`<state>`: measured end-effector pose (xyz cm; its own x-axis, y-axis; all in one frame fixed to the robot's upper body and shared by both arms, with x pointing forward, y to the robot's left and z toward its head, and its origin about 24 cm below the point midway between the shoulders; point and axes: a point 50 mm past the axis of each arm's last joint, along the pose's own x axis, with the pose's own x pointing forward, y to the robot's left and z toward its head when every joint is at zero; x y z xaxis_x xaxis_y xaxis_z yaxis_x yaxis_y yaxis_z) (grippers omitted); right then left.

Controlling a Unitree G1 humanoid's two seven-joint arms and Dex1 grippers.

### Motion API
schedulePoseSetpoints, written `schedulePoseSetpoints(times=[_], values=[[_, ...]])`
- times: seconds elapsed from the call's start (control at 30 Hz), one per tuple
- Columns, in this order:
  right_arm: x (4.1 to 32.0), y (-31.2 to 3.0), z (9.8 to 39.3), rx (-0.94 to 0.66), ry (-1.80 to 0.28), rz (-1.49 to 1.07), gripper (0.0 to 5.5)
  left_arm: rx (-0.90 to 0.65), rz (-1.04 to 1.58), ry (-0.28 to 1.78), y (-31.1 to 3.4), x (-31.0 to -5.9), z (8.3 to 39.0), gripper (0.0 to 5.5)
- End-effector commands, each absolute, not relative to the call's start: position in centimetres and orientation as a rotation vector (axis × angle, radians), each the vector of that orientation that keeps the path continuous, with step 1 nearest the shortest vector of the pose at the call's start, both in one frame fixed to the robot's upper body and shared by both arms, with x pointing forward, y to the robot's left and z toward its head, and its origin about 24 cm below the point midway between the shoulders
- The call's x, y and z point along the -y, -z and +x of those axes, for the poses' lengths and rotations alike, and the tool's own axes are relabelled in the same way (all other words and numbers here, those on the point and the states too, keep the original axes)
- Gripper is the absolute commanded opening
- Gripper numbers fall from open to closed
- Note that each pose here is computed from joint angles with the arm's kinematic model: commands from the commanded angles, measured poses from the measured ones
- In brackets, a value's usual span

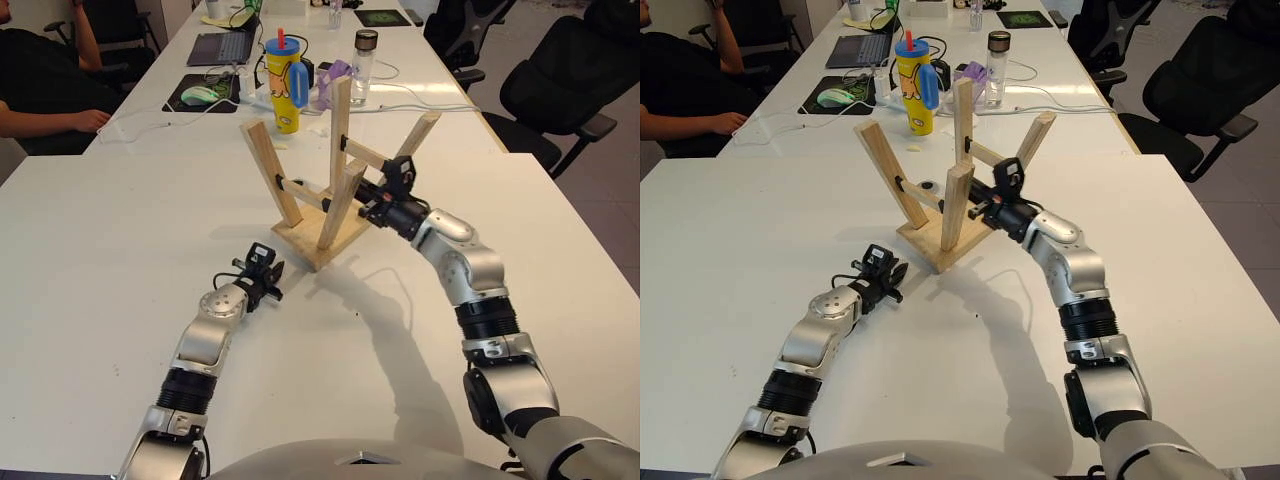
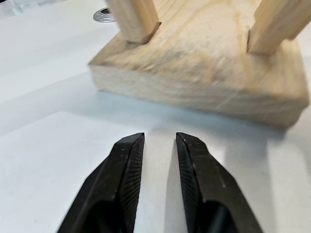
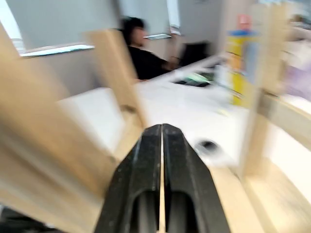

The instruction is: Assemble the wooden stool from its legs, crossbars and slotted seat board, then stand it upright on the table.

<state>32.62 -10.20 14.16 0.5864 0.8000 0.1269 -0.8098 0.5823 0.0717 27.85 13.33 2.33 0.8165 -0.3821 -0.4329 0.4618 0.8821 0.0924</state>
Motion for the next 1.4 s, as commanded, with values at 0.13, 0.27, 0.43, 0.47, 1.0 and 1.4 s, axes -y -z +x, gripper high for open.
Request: schedulePoseSetpoints(times=[0.13,0.27,0.43,0.47,1.0,1.4], values=[[7.5,-13.4,30.0,0.089,-1.044,0.151,0.04,-0.502,0.235,0.469,-1.3,-14.2,27.8,1.25],[6.3,-12.2,28.6,0.029,-0.96,0.183,0.04,-0.502,0.242,0.466,-1.3,-14.5,27.8,1.25],[7.7,-12.0,26.9,0.008,-0.778,0.255,0.04,-0.479,0.271,0.427,-1.7,-15.1,27.5,1.25],[8.0,-12.6,26.4,0.034,-0.763,0.285,0.04,-0.472,0.271,0.413,-1.8,-15.3,27.3,1.25],[13.5,-6.4,18.6,-0.357,-0.868,0.126,0.04,-0.495,0.315,0.412,-1.7,-16.1,25.4,1.25],[20.0,-3.3,18.8,-0.409,-0.216,-0.122,0.04,-0.514,0.439,0.524,-2.1,-16.0,26.0,1.25]])
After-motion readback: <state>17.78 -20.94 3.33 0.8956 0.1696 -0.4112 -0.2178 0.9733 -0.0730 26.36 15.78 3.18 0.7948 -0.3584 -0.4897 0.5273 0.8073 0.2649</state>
